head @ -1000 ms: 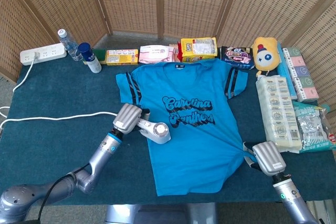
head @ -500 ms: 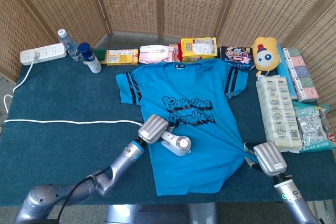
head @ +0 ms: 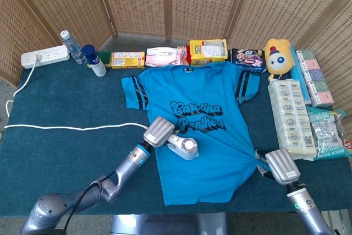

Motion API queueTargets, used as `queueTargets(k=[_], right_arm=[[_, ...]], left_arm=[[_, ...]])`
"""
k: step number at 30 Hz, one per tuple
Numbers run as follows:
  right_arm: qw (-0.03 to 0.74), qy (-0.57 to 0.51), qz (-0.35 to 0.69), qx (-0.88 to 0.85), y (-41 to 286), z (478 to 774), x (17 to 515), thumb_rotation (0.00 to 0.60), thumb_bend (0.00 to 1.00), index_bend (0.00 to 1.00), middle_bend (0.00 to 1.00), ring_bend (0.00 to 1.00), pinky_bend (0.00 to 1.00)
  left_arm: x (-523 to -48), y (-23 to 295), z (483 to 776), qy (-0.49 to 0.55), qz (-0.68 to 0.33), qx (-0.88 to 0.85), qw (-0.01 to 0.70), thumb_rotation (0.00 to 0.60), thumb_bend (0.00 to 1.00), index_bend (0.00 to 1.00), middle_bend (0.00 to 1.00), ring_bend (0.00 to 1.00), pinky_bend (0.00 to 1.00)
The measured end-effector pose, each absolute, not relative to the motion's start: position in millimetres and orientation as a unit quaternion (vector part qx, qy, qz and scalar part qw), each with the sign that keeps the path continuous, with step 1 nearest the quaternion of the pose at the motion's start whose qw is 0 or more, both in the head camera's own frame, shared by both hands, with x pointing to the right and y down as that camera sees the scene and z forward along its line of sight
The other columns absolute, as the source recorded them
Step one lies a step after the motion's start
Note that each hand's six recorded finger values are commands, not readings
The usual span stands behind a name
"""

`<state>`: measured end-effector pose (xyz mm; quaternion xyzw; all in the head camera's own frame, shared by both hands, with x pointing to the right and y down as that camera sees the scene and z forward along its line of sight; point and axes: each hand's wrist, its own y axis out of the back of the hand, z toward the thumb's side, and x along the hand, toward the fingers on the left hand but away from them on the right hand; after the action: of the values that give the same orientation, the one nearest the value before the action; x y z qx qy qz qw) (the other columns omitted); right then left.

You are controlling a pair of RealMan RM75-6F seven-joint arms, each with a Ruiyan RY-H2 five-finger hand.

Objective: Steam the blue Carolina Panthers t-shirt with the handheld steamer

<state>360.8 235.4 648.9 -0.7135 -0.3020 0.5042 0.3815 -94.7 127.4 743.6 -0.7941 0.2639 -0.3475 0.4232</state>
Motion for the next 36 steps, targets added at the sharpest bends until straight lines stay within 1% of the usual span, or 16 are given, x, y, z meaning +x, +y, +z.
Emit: queueTargets(k=[9, 13, 17, 30, 36], right_arm=[[0.381, -0.3, 0.505, -0.714, 235.0, 650.3, 359.1, 0.6, 0.52, 0.71, 0.68, 0.74, 0.81], [0.38, -0.301, 0.506, -0.714, 234.9, 650.2, 359.7, 0.6, 0.52, 0.71, 0.68, 0.74, 0.81], [0.38, -0.302, 0.507, -0.713, 235.1, 649.8, 361.0, 0.6, 0.52, 0.71, 0.68, 0.74, 0.81], [0.379, -0.306, 0.51, -0.709, 235.3, 647.1, 366.6, 0.6, 0.52, 0.71, 0.68, 0.75, 0.81], [0.379, -0.308, 0.511, -0.708, 235.4, 646.7, 368.6, 0.6, 0.52, 0.71, 0.68, 0.75, 0.82]], left_arm=[[-132.5, 102.1, 744.3, 0.281, -0.373, -0.77, 0.435, 0.6, 0.34, 0.77, 0.8, 0.72, 0.79], [-133.2, 101.0, 743.4, 0.282, -0.372, -0.77, 0.435, 0.6, 0.34, 0.77, 0.81, 0.72, 0.79], [-124.3, 105.1, 741.8, 0.28, -0.364, -0.776, 0.432, 0.6, 0.33, 0.77, 0.81, 0.72, 0.79], [-67.7, 130.8, 730.8, 0.256, -0.316, -0.804, 0.433, 0.6, 0.33, 0.77, 0.8, 0.72, 0.79], [-52.0, 141.5, 727.3, 0.241, -0.301, -0.813, 0.435, 0.6, 0.33, 0.77, 0.8, 0.72, 0.79]])
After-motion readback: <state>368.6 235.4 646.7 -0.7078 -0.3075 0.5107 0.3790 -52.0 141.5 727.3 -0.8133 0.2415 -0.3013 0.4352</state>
